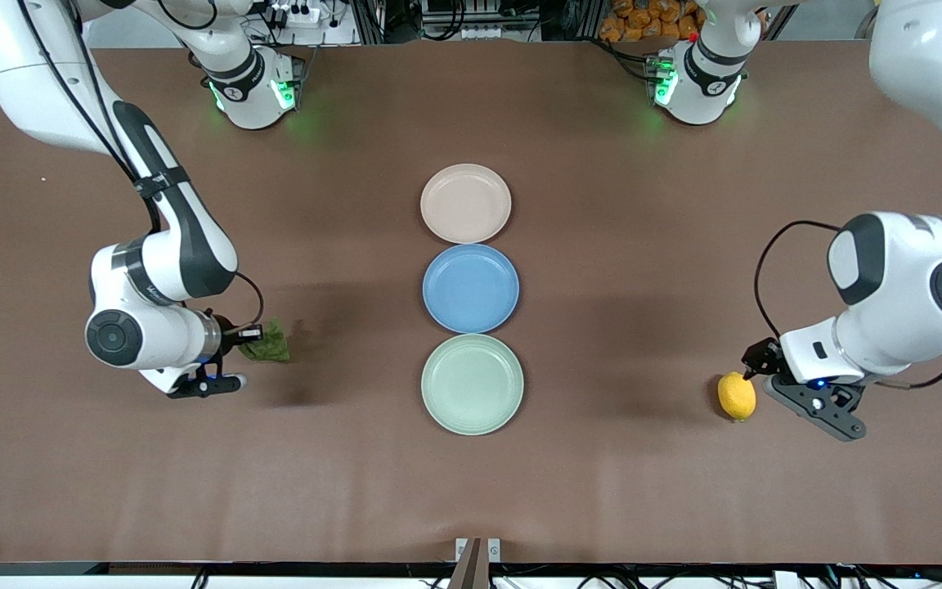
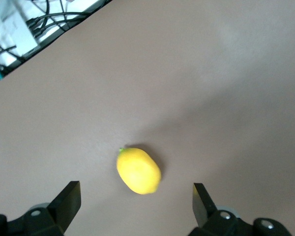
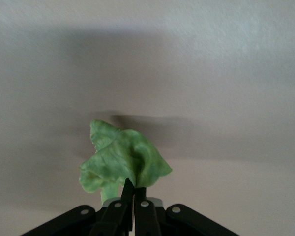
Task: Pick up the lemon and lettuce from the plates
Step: 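Lower the lemon and lettuce onto the table beside the plates with both grippers, then open both grippers to release the lemon and the lettuce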
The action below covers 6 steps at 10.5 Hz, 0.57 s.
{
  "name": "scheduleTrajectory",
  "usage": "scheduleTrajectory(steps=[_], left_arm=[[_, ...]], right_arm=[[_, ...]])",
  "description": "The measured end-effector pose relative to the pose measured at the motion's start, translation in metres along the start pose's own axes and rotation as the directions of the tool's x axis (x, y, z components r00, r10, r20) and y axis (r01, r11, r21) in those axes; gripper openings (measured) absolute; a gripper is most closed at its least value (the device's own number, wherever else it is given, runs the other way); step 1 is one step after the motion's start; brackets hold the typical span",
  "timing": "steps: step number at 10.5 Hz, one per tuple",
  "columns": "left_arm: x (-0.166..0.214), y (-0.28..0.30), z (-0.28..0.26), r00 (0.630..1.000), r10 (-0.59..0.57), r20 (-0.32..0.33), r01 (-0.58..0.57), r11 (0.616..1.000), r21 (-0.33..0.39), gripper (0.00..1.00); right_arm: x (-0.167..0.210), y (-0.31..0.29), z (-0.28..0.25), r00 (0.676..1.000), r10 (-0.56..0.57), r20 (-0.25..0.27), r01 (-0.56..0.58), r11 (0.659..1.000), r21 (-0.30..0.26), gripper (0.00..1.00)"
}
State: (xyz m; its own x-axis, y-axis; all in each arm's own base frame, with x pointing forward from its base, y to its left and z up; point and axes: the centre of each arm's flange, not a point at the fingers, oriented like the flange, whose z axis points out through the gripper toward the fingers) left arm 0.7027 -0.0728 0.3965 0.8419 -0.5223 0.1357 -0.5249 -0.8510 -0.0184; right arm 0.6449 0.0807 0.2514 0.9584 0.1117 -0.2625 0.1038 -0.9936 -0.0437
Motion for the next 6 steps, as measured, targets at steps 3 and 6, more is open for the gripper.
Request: scheduleTrajectory(steps=[3,6], left_arm=[[0.020,0.057,-0.041,0.974,-0.220,0.053,0.221,0.975,-0.009,1.00],[0.012,0.068,-0.090,0.943,-0.315,0.108,0.316,0.949,0.008,1.00]], right_arm=[[-0.007,0.030,0.010,1.000,-0.026,0.013,0.026,1.000,0.011,0.18],[-0.010,0.038,0.011,1.000,-0.025,0.018,0.025,1.000,0.013,0.45]])
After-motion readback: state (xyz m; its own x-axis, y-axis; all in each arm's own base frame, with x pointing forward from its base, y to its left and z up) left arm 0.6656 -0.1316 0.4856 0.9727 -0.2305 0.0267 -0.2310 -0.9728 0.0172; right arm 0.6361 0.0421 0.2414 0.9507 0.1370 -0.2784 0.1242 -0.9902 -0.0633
